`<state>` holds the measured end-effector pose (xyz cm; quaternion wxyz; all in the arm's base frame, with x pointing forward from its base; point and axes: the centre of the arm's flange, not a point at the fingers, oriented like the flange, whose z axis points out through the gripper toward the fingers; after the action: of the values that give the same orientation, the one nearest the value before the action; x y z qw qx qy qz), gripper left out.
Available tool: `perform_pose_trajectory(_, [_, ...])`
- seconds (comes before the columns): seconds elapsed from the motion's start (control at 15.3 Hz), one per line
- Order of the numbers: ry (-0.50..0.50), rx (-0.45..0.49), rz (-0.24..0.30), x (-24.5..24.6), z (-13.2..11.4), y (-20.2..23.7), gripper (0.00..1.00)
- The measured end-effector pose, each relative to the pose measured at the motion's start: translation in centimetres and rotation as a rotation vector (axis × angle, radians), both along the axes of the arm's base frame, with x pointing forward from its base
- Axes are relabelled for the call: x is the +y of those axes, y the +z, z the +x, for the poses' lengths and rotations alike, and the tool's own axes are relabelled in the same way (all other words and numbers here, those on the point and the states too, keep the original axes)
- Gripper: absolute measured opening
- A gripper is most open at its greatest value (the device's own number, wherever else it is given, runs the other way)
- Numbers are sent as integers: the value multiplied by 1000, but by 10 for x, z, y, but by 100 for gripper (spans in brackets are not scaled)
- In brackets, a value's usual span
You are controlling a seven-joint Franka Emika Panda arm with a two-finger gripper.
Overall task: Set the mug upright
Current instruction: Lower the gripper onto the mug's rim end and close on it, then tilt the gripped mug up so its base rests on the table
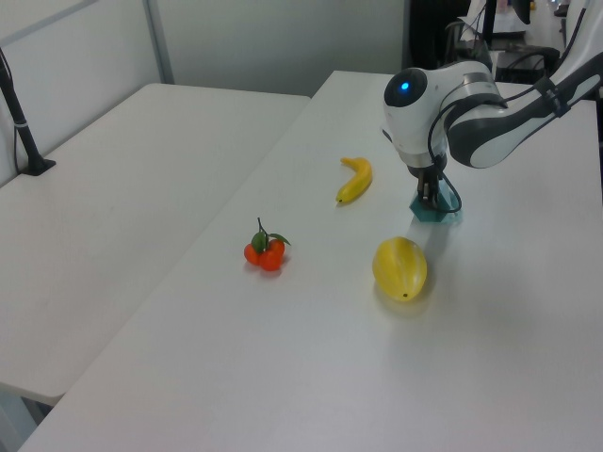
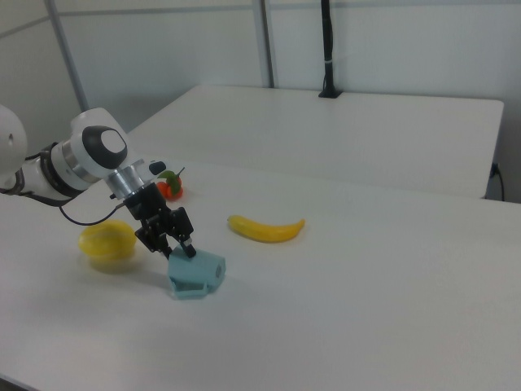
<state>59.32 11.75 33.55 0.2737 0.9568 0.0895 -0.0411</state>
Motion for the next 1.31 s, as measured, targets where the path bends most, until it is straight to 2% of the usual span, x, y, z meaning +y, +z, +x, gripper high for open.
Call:
perform_pose_trajectory(0.07, [5,-8,-12,-2,1,2,51])
perform_pose_trajectory(0.2, [5,-11,-14,-4,2,3,48])
perform_pose_trajectory(0.26, [12,-22,-26,-5,4,5,43])
perform_pose_trajectory(0.52, [17,-70,-56,-12,8,26,14])
perform_pose_trajectory(0.78, [-2,-78,-44,-15,10,28,13])
perform_pose_trajectory(0.98, [-54,-105,13,-29,17,34,13])
perform_pose_trajectory(1.05, [-88,-122,59,-35,21,37,9])
perform_pose_trajectory(1.31, [-251,-179,241,-67,37,49,8])
